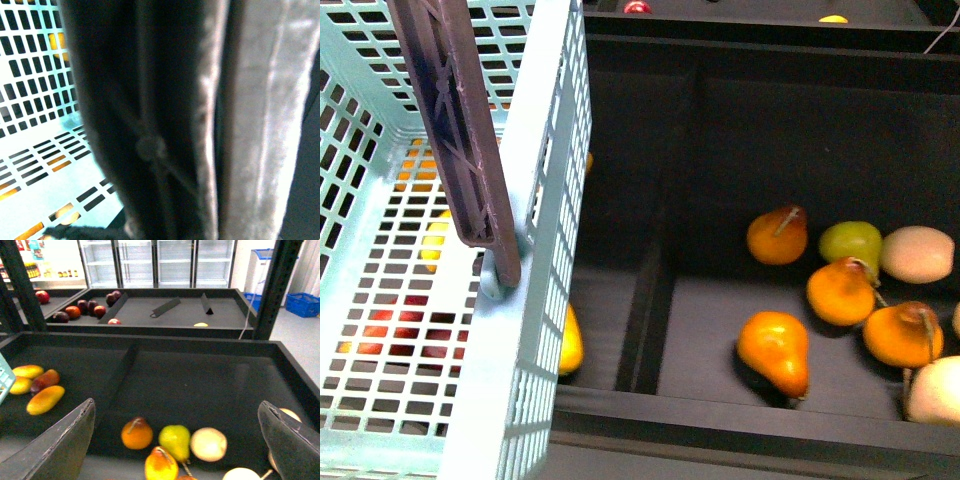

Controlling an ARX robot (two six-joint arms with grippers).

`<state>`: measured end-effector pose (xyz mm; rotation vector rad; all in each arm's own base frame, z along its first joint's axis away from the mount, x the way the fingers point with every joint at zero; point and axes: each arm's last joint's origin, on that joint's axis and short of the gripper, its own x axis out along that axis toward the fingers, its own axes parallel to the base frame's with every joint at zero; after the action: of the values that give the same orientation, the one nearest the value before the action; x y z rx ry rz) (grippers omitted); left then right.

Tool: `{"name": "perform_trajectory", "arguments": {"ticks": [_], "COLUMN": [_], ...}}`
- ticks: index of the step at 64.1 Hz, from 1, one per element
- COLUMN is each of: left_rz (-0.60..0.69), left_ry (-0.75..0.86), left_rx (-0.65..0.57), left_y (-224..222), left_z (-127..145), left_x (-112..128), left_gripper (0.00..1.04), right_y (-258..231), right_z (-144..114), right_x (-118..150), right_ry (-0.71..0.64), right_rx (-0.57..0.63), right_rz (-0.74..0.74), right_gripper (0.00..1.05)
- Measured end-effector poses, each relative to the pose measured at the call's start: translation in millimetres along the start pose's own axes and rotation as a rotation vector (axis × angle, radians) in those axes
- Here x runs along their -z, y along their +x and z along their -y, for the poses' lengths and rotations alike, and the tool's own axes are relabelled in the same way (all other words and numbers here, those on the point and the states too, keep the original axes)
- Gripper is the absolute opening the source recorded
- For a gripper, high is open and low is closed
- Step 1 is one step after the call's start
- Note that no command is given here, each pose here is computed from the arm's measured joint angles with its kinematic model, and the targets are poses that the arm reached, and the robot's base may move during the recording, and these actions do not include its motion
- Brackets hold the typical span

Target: Pick mango and avocado into basket

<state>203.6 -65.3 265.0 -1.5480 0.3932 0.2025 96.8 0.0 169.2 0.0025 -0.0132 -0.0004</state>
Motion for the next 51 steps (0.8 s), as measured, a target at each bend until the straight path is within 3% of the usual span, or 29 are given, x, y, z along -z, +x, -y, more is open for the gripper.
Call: {"name": "perform_trajectory", "arguments": {"ticks": [51], "left_rz": [0.001], "left_ry": [0.001], "left_rx": [0.0], "left_y": [0.0], "left_z": [0.2], "left_x": [-0.2], "left_gripper": [0.15], "right_y": [0.0], "right_z": [0.0], "right_x": [0.1], "right_ry": [0.001], "right_rx": [0.0], "right_rz": [-0.001], "right_gripper": [0.96]}}
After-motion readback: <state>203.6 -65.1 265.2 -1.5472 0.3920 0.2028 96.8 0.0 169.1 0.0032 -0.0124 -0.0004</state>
